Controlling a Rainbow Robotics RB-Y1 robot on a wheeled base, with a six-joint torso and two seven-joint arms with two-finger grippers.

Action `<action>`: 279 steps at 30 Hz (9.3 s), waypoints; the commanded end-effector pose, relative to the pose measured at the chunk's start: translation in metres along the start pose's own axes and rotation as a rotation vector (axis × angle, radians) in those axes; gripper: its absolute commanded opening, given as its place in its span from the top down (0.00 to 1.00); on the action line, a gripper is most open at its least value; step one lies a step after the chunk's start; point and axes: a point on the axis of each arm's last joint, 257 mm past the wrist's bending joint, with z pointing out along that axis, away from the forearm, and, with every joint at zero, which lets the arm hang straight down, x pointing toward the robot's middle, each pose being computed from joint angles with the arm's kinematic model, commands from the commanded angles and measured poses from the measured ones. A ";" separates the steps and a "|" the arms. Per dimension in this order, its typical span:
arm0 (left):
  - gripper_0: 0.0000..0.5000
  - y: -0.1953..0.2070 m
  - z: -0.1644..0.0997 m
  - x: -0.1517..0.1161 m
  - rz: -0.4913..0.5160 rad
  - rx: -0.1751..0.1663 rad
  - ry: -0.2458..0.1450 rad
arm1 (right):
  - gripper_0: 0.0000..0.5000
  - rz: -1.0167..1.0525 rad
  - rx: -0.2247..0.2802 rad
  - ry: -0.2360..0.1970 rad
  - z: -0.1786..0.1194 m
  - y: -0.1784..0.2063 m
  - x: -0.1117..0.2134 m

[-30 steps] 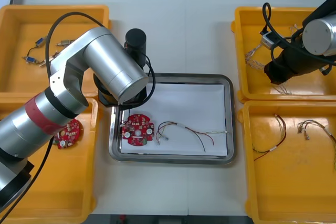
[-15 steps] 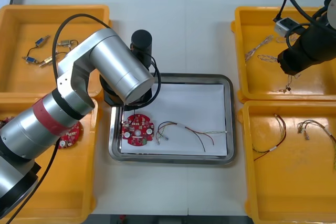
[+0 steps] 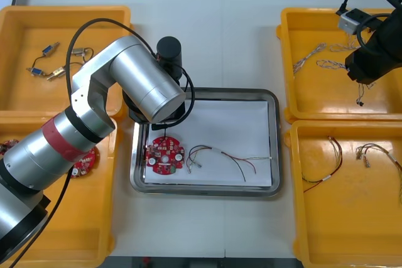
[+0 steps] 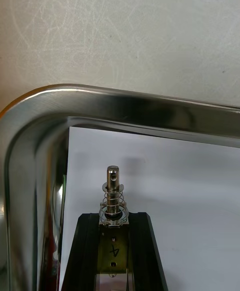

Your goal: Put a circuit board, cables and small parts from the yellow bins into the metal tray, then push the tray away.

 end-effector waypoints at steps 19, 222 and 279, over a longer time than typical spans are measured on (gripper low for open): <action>0.09 -0.020 -0.024 -0.025 0.060 0.050 -0.049 | 1.00 -0.098 -0.018 -0.108 -0.065 0.027 -0.024; 0.25 0.312 0.020 -0.182 -0.856 -0.091 -0.156 | 0.00 0.713 0.063 0.074 -0.024 0.026 0.157; 1.00 0.232 -0.115 -0.127 -0.459 -0.098 -0.088 | 0.00 0.611 0.028 0.041 -0.021 0.041 0.146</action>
